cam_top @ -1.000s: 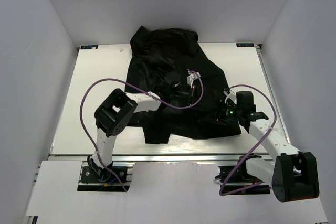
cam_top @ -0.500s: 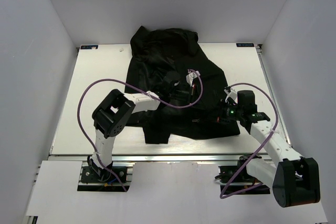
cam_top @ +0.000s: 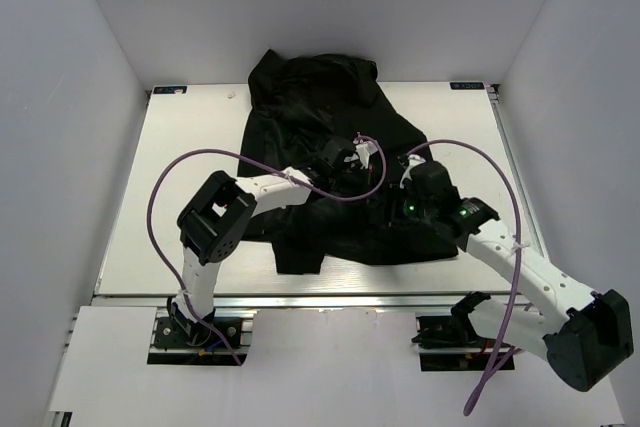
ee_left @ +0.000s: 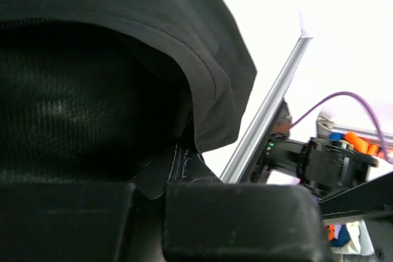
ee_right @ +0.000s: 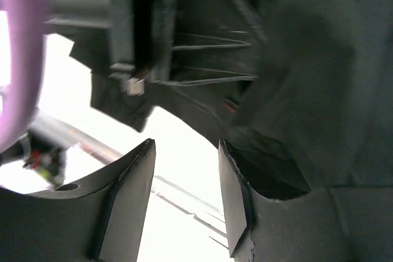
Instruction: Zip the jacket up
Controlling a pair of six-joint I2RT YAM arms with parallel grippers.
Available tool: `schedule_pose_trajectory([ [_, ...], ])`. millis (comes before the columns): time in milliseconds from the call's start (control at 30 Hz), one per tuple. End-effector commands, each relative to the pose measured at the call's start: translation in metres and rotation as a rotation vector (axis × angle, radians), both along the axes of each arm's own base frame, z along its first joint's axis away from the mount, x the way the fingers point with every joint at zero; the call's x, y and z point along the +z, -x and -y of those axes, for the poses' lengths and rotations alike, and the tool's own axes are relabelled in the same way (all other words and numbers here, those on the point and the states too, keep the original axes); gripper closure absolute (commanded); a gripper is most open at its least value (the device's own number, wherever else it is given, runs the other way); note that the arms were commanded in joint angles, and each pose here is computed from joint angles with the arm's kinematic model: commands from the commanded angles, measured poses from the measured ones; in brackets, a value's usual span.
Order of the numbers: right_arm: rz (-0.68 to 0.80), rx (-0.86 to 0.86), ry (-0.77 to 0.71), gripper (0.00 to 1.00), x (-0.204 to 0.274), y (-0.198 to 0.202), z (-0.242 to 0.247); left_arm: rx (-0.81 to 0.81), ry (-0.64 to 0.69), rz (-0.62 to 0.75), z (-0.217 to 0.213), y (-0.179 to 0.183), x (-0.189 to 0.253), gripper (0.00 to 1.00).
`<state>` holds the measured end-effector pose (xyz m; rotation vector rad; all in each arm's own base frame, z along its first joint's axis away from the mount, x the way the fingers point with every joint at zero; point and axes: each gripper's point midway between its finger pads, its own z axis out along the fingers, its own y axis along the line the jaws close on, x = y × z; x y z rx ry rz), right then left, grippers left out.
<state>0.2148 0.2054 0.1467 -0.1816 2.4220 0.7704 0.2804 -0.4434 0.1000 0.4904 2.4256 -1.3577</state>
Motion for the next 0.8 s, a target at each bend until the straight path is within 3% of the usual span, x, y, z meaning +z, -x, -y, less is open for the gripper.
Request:
schedule_pose_trajectory([
  [0, 0.005, -0.211, 0.132, 0.49, -0.006, -0.011, 0.02, 0.027, -0.013, 0.081, 0.001, -0.004, 0.034, 1.0],
  [333, -0.038, -0.276, 0.265, 0.49, -0.037, -0.005, 0.013, 0.038, -0.025, 0.09, -0.005, 0.0, 0.048, 1.0],
  [767, -0.025, -0.236, 0.243, 0.51, -0.057, -0.008, 0.001, 0.052, -0.033, 0.093, -0.003, 0.002, 0.054, 1.0],
])
